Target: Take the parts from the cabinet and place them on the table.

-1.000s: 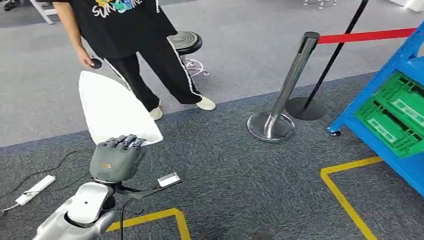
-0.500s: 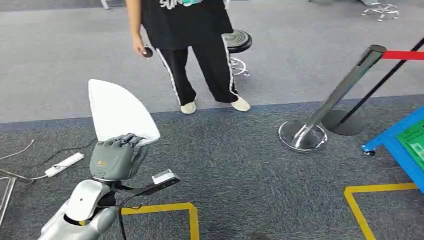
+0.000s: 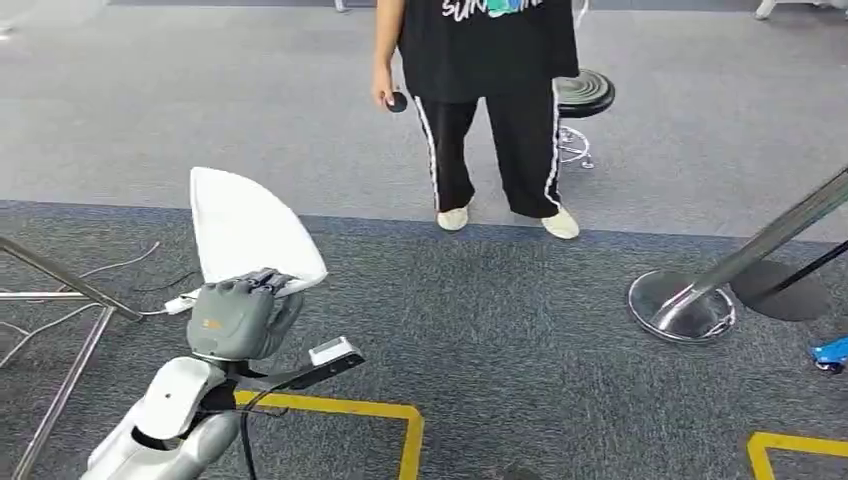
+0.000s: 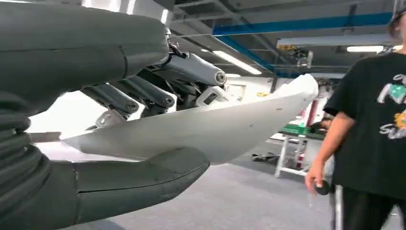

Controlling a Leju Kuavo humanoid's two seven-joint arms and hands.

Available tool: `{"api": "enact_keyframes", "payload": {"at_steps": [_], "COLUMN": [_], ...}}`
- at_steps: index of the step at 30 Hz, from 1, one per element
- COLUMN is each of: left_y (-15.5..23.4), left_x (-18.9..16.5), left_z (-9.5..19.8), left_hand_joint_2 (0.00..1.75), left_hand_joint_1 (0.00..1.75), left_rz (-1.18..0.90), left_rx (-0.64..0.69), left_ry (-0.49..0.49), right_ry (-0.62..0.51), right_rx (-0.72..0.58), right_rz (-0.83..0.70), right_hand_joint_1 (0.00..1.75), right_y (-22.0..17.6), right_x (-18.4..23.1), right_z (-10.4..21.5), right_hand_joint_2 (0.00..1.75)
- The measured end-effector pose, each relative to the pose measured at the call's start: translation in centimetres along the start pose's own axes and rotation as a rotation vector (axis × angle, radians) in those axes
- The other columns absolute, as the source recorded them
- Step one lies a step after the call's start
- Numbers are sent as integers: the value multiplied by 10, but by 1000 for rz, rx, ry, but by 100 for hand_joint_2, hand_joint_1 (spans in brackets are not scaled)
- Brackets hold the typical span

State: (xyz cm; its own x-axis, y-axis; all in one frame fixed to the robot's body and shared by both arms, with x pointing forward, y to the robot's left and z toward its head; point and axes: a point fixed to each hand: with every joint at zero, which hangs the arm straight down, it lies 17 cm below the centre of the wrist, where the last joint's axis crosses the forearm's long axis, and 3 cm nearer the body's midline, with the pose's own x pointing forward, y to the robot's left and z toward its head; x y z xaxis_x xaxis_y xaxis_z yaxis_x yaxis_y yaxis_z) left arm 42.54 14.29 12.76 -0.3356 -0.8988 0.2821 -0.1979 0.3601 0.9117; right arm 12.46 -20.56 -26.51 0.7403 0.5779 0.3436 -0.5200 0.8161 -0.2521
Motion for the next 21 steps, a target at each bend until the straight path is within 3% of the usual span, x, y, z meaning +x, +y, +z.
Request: {"api": "enact_keyframes", "payload": {"at_steps": [21], "left_y": [-1], "left_x": [-1], "left_z": [0], "left_hand_joint_2": [175], "left_hand_joint_1": [162], "left_rz": [-1], "left_rx": [-24], "left_ry": [11], "right_ry": [9], "right_rx": [14], "right_rz": [11], "right_hand_joint_1": [0], "right_y": [5], "right_x": [-6], "right_z": [2], "right_hand_joint_2": [0]}}
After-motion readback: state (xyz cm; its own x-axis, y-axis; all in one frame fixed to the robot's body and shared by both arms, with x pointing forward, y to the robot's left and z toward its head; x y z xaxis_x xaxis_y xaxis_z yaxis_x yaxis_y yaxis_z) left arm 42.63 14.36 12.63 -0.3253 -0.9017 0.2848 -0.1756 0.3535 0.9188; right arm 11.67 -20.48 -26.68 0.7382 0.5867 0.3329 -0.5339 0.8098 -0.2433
